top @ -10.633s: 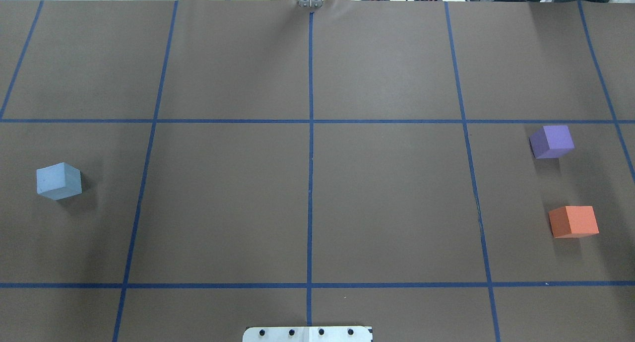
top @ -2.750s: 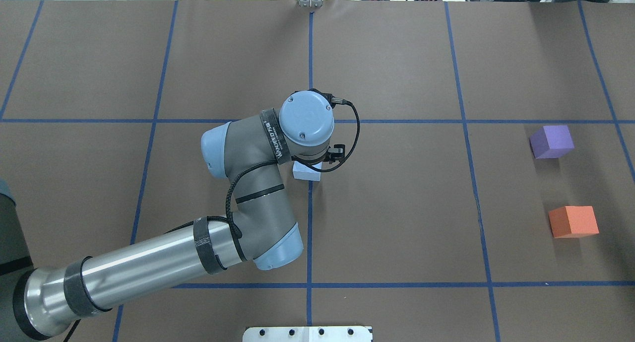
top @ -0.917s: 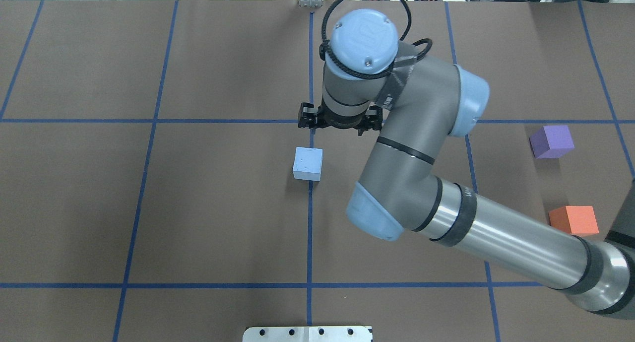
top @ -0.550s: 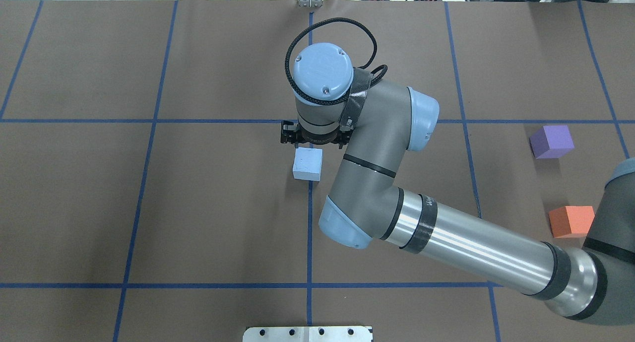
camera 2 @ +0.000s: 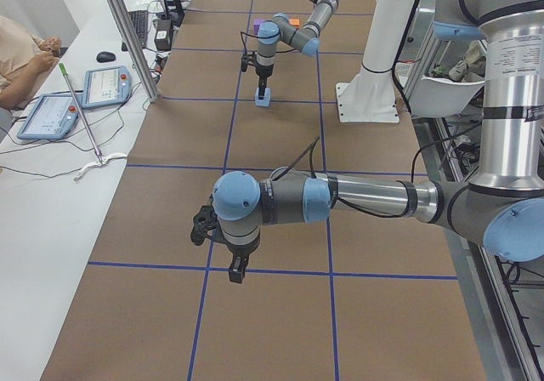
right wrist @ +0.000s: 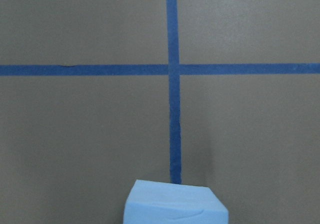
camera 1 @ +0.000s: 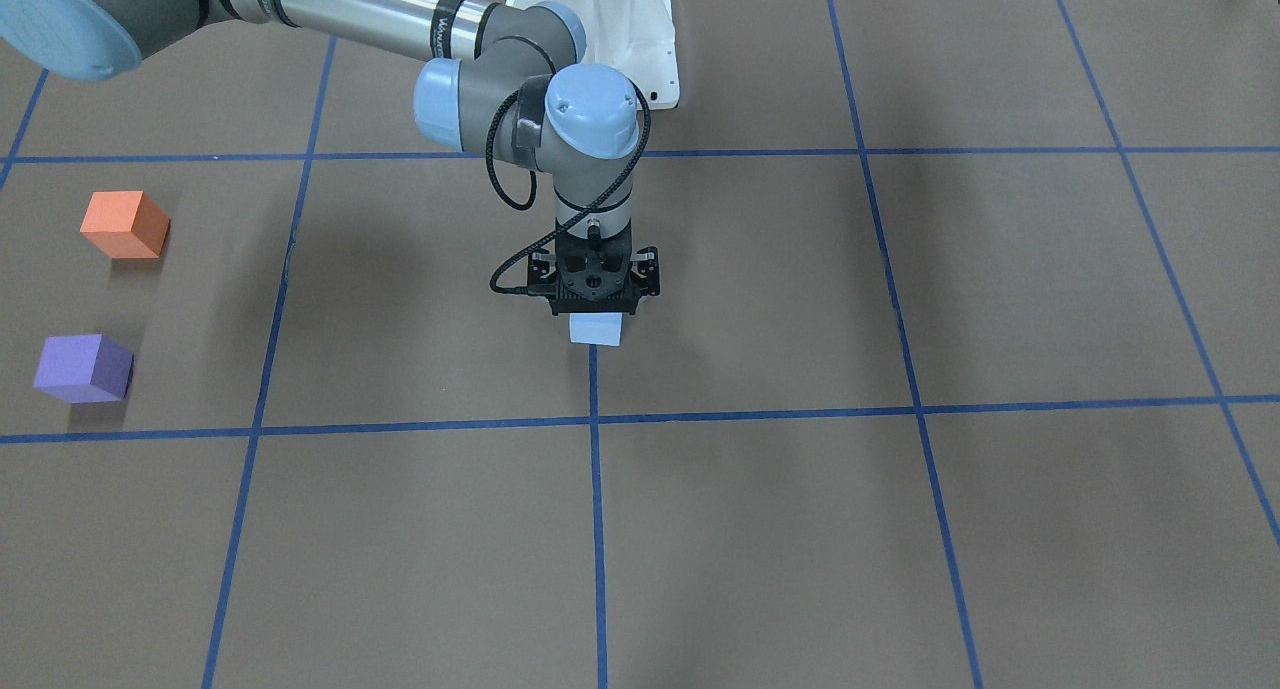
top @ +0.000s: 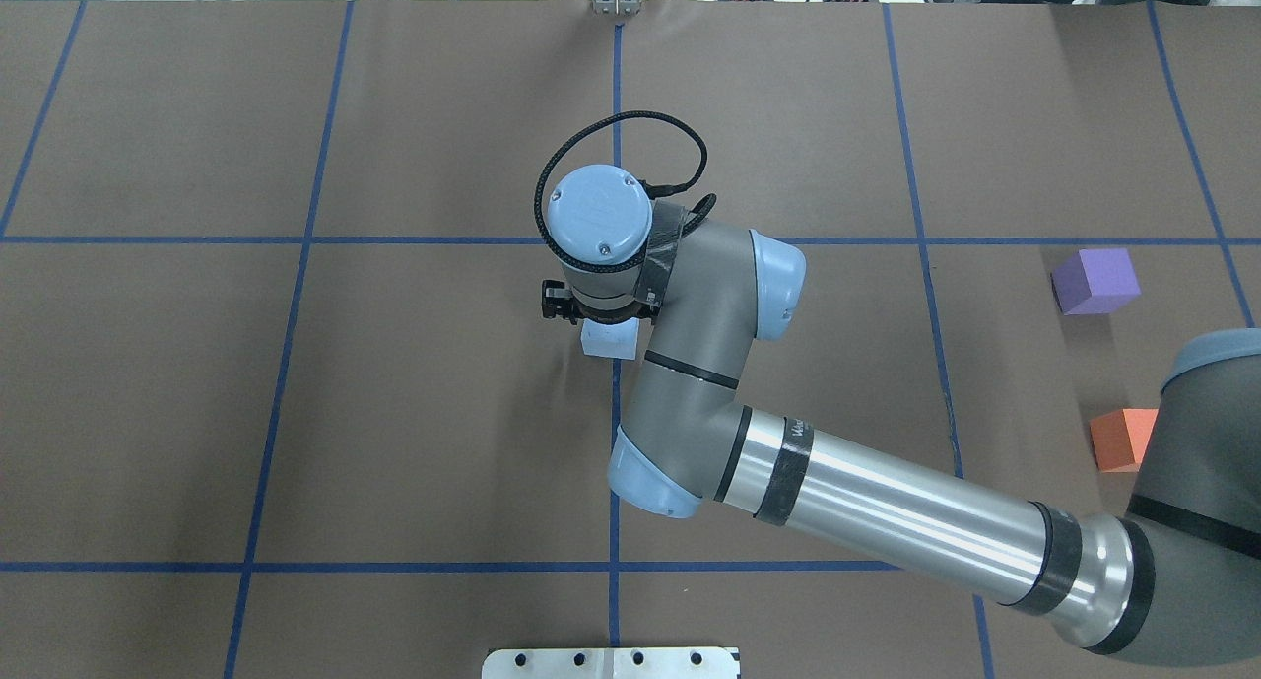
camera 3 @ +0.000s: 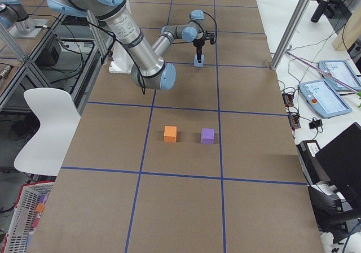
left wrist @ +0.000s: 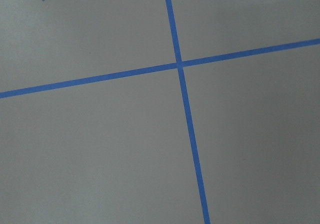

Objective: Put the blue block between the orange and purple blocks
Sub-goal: 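Lower the right gripper and grasp the light-blue cube, then carry the cube with the right gripper toward the purple and orange cubes, then lower the cube into the gap between purple and orange cubes, open gripper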

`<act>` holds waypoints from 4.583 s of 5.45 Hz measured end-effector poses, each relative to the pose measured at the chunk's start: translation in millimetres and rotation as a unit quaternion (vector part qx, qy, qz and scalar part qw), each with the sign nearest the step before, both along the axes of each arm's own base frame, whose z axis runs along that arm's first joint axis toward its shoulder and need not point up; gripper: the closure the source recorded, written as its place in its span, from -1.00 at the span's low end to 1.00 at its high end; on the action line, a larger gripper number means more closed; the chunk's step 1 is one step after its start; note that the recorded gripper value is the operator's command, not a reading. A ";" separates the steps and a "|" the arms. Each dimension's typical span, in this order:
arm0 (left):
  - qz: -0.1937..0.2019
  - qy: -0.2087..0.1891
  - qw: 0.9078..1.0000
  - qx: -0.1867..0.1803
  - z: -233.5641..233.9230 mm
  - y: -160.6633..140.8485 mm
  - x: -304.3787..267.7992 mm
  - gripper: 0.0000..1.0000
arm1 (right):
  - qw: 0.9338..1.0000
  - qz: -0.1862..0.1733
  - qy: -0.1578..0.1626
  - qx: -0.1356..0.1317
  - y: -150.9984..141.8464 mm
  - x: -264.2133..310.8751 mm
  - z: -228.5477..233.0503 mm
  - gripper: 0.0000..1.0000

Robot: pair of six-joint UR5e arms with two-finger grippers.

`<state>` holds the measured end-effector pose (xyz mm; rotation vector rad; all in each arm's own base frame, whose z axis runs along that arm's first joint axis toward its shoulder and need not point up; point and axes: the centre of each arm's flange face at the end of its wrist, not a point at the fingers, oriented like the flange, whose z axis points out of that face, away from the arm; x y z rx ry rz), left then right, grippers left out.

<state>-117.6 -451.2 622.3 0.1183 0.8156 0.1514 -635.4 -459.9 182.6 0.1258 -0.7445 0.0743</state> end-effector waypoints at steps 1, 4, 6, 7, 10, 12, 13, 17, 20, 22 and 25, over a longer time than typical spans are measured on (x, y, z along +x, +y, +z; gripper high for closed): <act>0.001 0.000 1.000 0.001 -0.4 -0.3 0.4 -1.00 | 1.000 -0.001 0.005 0.001 5.6 -7.2 5.3 -0.54; 0.002 0.000 1.000 0.002 -0.3 0.0 0.8 -1.00 | 0.999 0.016 0.014 0.025 2.0 -7.6 3.3 1.00; 0.002 -0.001 1.000 -0.001 2.0 0.1 0.7 -1.00 | 0.999 0.025 -0.005 0.028 -19.2 45.1 2.2 1.00; 0.001 -0.003 1.000 -0.004 3.7 0.0 0.7 -1.00 | 0.999 0.020 -0.010 0.028 -37.5 113.4 15.1 1.00; 0.004 -0.007 1.000 0.019 24.9 -3.3 3.4 -1.00 | 0.999 -0.043 0.004 0.029 -66.7 338.4 107.1 1.00; 0.004 -0.007 0.999 0.036 34.7 -5.6 4.0 -1.00 | 0.998 -0.051 0.024 0.017 -35.0 422.4 224.0 1.00; 0.005 -0.007 0.999 0.038 34.9 -5.8 4.0 -1.00 | 0.999 -0.042 0.021 0.014 -5.6 448.9 282.0 1.00; 0.005 -0.007 0.999 0.041 33.8 -6.1 4.0 -1.00 | 1.000 0.017 0.003 -0.012 26.1 444.7 388.6 1.00; 0.005 -0.007 0.999 0.046 31.2 -7.1 3.9 -1.00 | 1.000 0.002 0.028 0.005 41.1 407.9 400.7 0.84; 0.004 -0.008 0.998 0.054 29.3 -8.5 3.8 -1.00 | 0.999 -0.018 0.034 0.023 43.2 408.8 401.2 -1.00; 0.004 -0.008 0.998 0.056 28.3 -8.8 3.8 -1.00 | 0.998 -0.031 0.031 0.037 42.9 408.2 394.7 -1.00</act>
